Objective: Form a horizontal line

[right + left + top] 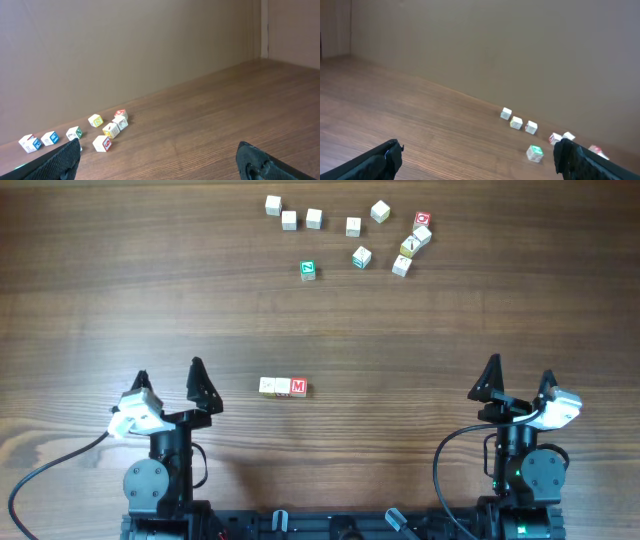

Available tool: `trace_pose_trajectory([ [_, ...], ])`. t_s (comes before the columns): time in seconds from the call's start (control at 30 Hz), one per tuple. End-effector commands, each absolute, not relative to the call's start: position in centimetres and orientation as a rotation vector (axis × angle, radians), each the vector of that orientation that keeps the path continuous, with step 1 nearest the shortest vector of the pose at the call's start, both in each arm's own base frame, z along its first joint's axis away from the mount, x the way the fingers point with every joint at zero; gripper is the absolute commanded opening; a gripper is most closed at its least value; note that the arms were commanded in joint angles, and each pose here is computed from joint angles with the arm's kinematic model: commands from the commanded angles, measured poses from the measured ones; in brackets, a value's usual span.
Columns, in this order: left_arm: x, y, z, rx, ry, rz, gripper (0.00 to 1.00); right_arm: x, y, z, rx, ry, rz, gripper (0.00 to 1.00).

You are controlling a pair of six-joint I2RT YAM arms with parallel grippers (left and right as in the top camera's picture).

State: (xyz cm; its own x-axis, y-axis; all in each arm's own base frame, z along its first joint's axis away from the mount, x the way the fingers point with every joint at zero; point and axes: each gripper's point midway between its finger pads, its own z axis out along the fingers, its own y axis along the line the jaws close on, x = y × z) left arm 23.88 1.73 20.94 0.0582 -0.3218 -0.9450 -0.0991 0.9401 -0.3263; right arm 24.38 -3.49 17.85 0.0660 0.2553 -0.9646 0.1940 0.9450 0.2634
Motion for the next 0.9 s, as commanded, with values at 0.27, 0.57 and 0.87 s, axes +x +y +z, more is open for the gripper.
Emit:
trace_pose_trajectory([
  [0.27, 23.9, -0.8, 21.7, 0.000, 1.491, -0.039, 1.00, 24.4, -3.4, 18.0, 0.367, 1.507, 0.059, 1.00],
  [0.57, 24.6, -1.3, 16.7, 0.017, 1.602, -0.044, 1.00, 24.4, -3.4, 18.0, 0.368, 1.507, 0.059, 1.00],
  [0.87, 24.6, -0.6, 15.9, -0.013, 1.636, -0.010, 1.00, 24.4, -3.4, 18.0, 0.367, 1.507, 0.059, 1.00],
])
